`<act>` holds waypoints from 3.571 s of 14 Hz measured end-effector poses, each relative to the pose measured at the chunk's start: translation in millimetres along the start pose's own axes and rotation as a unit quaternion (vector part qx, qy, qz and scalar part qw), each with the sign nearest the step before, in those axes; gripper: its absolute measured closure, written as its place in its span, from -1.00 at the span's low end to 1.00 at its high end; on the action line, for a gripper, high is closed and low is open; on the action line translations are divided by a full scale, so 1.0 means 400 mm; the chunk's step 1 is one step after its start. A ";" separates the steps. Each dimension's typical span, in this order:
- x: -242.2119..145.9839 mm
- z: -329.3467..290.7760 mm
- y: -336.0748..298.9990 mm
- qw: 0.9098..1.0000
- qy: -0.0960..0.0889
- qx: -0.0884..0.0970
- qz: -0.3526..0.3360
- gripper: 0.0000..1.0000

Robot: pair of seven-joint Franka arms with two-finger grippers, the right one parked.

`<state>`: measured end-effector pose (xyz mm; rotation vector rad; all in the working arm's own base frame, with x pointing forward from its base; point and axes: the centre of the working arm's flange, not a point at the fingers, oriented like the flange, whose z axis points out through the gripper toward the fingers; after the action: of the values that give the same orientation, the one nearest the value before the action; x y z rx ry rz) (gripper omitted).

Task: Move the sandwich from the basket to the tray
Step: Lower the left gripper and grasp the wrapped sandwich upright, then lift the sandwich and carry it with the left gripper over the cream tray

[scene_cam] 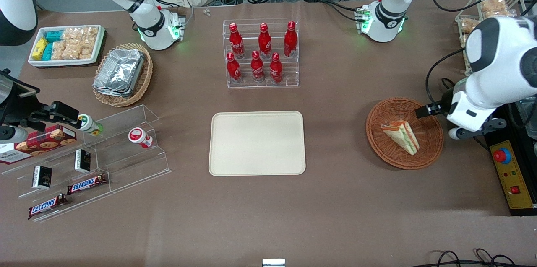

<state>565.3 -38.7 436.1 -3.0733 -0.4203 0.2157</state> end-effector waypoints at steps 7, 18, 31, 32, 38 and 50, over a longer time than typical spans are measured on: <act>-0.008 0.231 0.024 0.993 0.005 0.004 -0.117 -1.00; -0.014 0.410 0.027 0.989 0.013 0.000 -0.147 -0.98; 0.006 0.429 0.021 0.983 0.025 -0.007 -0.180 0.40; 0.003 0.415 0.023 0.983 0.021 0.001 -0.180 0.44; -0.058 0.171 0.187 0.990 0.000 0.045 -0.133 0.53; -0.354 0.172 0.803 0.993 0.023 -0.045 0.104 0.69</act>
<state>505.6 -385.1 370.6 -3.2023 -0.1082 0.1352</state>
